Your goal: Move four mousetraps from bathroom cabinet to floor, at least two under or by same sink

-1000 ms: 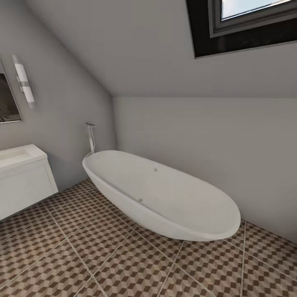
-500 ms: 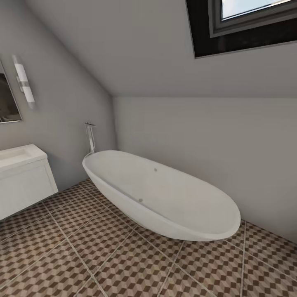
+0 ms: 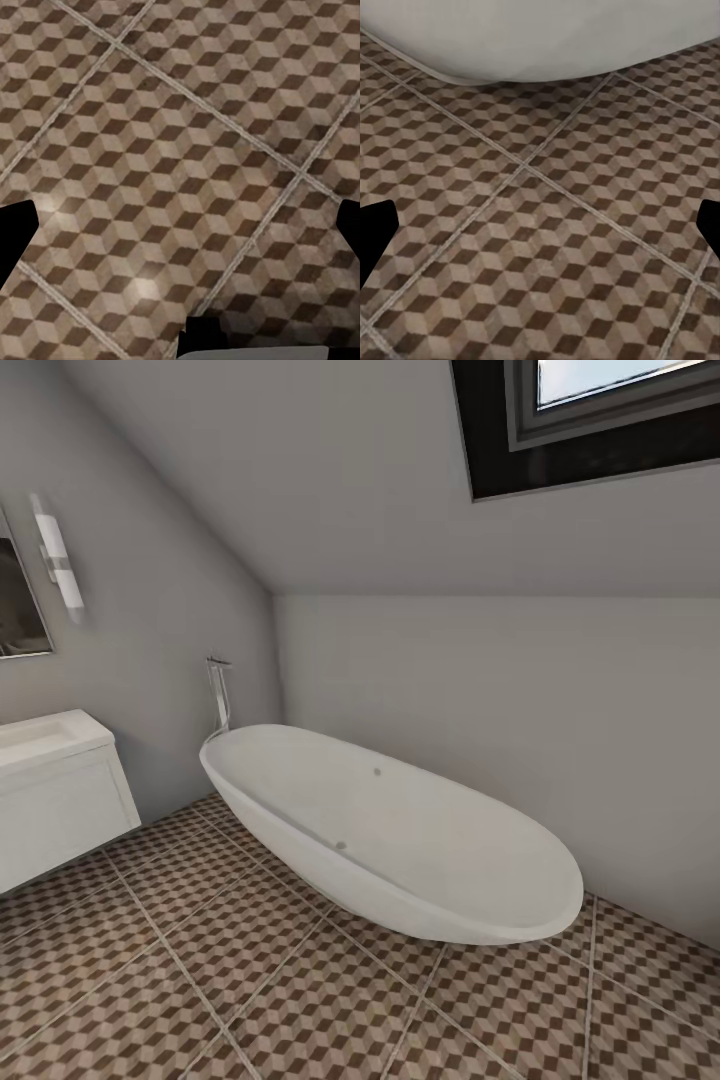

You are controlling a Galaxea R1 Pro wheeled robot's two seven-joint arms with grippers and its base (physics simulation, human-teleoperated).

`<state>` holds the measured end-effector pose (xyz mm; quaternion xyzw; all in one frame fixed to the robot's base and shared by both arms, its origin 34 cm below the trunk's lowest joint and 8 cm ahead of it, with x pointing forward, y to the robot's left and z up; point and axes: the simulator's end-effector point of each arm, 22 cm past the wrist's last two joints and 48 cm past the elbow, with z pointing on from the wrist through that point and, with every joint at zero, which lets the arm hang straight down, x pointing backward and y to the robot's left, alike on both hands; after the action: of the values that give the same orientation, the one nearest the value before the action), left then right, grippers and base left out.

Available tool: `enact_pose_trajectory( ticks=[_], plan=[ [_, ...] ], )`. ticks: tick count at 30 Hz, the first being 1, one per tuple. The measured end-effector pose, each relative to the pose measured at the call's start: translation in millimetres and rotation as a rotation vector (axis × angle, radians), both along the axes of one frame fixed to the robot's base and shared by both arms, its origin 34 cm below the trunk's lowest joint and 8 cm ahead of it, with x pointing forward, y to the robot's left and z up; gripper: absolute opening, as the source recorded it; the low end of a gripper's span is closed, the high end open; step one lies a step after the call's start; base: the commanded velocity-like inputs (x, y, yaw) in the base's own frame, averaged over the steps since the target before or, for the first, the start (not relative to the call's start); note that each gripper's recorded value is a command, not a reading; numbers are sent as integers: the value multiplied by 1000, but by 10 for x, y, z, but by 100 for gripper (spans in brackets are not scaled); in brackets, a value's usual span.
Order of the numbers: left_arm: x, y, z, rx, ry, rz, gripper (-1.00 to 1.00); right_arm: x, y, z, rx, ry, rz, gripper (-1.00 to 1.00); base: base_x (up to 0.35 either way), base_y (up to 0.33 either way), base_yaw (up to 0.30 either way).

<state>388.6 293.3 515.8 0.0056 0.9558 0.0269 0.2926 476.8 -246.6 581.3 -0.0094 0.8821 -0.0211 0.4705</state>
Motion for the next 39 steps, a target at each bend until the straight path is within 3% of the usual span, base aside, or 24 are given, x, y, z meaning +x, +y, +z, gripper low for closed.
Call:
enact_pose_trajectory(
  ticks=[39],
  plan=[
    [-20,-39,-15,-6,5,1,100,-1,-2,-1,0,0,0,100,29,13,0]
  ],
)
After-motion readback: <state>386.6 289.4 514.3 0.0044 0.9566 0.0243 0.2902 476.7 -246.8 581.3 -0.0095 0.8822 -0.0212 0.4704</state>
